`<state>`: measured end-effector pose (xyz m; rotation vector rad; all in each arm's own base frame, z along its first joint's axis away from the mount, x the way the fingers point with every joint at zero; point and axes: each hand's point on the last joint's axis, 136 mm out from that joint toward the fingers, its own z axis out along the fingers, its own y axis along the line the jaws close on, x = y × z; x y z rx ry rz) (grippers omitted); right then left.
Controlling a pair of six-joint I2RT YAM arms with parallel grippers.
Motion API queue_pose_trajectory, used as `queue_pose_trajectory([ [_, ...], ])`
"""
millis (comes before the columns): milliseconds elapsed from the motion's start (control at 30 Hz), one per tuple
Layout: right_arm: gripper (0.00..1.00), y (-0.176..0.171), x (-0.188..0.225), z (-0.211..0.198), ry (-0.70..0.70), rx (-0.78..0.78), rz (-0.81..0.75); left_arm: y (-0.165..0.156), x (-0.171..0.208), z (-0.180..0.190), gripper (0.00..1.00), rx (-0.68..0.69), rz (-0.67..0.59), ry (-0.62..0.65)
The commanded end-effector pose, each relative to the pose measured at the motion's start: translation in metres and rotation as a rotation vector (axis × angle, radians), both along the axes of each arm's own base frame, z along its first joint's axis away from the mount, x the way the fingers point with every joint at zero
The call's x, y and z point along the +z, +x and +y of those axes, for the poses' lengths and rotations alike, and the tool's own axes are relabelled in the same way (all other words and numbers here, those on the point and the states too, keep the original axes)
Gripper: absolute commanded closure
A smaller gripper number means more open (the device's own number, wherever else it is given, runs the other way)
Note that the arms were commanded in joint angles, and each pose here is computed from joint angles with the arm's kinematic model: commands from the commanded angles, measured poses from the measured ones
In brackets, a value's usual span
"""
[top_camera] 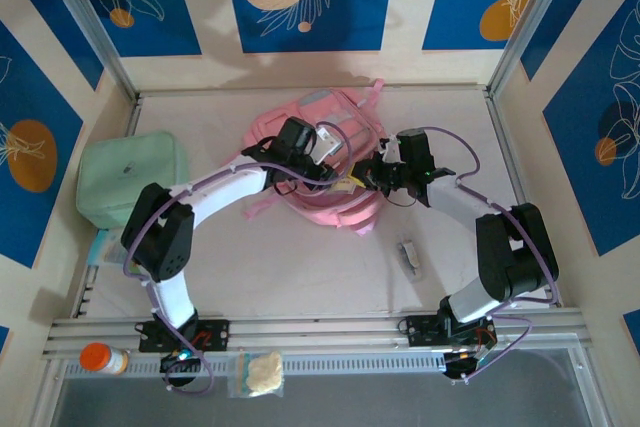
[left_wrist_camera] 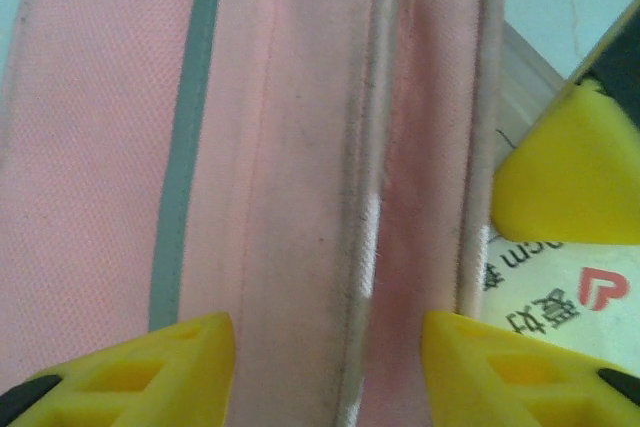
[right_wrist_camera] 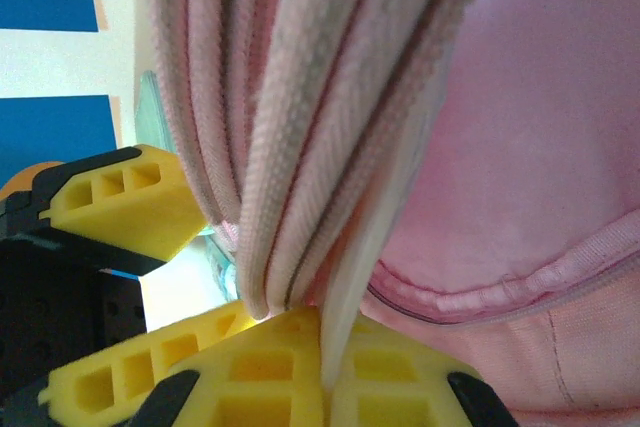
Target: Pack books, pencil case, and school supplies into a backpack
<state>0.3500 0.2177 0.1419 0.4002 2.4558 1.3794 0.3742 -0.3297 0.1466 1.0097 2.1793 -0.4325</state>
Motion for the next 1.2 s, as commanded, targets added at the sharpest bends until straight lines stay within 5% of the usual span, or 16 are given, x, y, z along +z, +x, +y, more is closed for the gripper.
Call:
queue_pose_trajectory([
  [0,1.00,0.016,0.028,0.004,0.023,0.019,-0.128,0.014,-0.006,0.004,0.55,0.025,-0.015,0.043],
  [67,1.00,0.016,0.028,0.004,0.025,0.021,-0.125,0.017,-0.007,0.004,0.60,0.026,-0.016,0.046],
  [300,1.00,0.016,0.021,0.000,0.008,0.012,-0.121,0.024,0.024,0.008,1.00,0.066,-0.053,0.033],
  [833,0.96,0.056,0.024,0.035,0.010,-0.066,-0.272,0.009,0.135,0.008,1.00,0.311,-0.048,-0.241],
  [1167,0.72,0.058,-0.011,0.064,0.000,-0.022,-0.205,0.015,0.144,0.014,1.00,0.369,-0.048,-0.243],
])
